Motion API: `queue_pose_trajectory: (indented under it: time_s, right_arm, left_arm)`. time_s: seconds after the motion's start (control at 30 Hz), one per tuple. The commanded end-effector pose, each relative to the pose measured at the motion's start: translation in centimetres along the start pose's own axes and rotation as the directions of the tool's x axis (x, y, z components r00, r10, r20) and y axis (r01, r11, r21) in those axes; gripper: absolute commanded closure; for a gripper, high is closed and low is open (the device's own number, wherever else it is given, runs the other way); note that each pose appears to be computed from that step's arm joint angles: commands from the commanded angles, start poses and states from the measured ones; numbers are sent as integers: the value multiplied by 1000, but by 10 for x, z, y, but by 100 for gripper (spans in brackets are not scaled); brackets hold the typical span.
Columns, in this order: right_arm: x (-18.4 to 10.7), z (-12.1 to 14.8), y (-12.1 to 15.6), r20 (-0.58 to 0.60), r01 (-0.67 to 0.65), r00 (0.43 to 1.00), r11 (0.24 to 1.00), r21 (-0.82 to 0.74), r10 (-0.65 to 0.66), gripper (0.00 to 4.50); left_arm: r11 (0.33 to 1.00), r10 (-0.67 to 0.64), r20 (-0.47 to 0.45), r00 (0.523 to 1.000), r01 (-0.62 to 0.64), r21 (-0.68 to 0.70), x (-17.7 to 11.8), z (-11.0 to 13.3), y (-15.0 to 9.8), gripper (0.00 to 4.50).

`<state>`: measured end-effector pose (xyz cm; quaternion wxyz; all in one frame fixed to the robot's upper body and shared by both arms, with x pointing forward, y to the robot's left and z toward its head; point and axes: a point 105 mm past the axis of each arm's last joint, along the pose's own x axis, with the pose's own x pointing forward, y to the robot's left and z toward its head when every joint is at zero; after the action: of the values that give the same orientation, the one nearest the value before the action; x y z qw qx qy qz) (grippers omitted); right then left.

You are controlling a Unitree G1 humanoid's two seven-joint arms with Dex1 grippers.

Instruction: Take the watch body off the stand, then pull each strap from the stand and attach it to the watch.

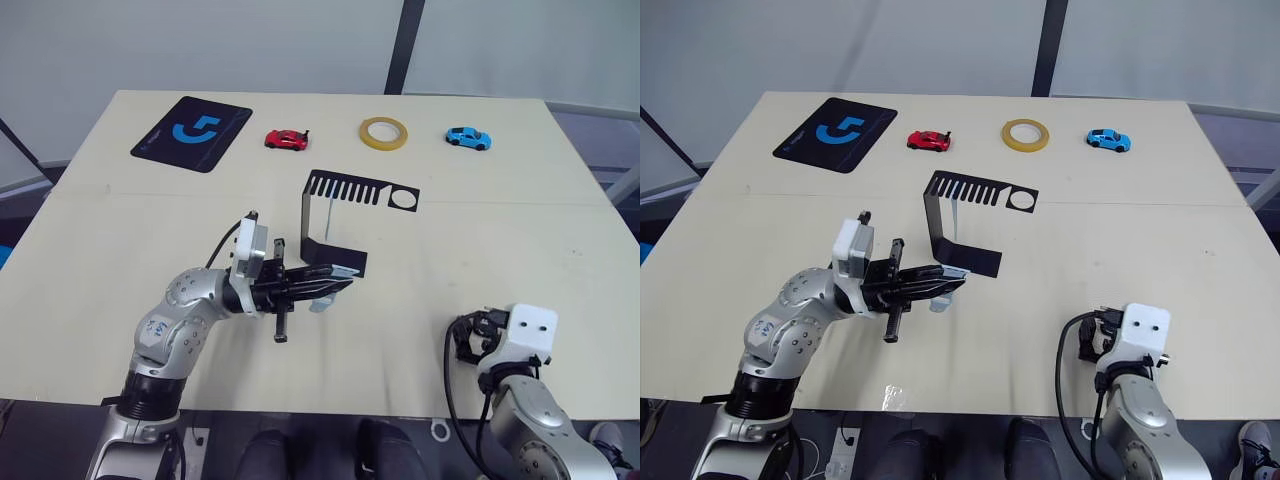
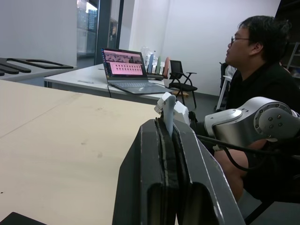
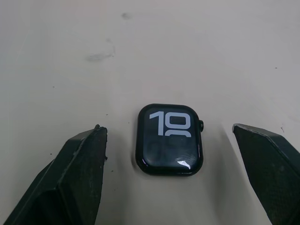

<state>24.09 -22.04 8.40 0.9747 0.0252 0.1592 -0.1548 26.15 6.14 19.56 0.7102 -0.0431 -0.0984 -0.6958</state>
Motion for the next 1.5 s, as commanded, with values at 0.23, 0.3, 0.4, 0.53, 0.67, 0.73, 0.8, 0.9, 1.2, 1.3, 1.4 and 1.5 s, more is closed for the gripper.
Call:
queue_pose_trajectory:
  time_s: [0.23,0.3,0.4,0.53,0.67,0.73,0.8,0.9,1.2,1.3,1.4,1.5]
  right_arm:
    - [6,-2,3,9,11,1000,1000,24,-11,2]
    - [7,-2,4,8,8,1000,1000,26,-8,2]
    - [6,-4,7,3,3,1000,1000,29,-3,55]
    - [5,-8,10,-11,-8,1000,1000,29,8,234]
    - [4,-9,9,-15,-5,1000,1000,30,6,297]
    - [5,-9,7,-16,-4,1000,1000,27,4,297]
    - [5,-9,5,-15,-3,1000,1000,25,4,297]
    - [7,-6,0,-8,-1,1000,1000,16,1,297]
    - [13,-2,-5,-10,-29,1000,1000,0,29,297]
    - [11,-2,-2,-14,-68,998,998,-3,68,193]
    - [8,2,-4,0,-80,997,996,-32,80,58]
    - [4,5,-10,17,-75,997,995,-59,77,4]
  left_arm:
    - [999,-32,21,999,31,39,6,11,-7,450]
    - [999,-31,20,999,31,38,6,11,-7,450]
    - [999,-29,19,999,29,38,6,12,-6,450]
    - [999,-27,20,999,26,39,6,12,-5,450]
    - [999,-23,19,1000,23,40,6,12,-4,450]
    - [999,-21,19,1000,21,40,6,13,-3,450]
    - [999,-21,18,1000,20,41,6,13,-2,450]
    - [999,-19,18,1000,18,43,5,13,0,450]
    - [999,-21,17,1000,20,42,5,13,2,450]
    - [999,-21,19,1000,20,41,5,14,2,450]
    - [999,-20,19,1000,19,39,4,14,2,450]
    - [999,-20,18,1000,19,35,3,14,1,450]
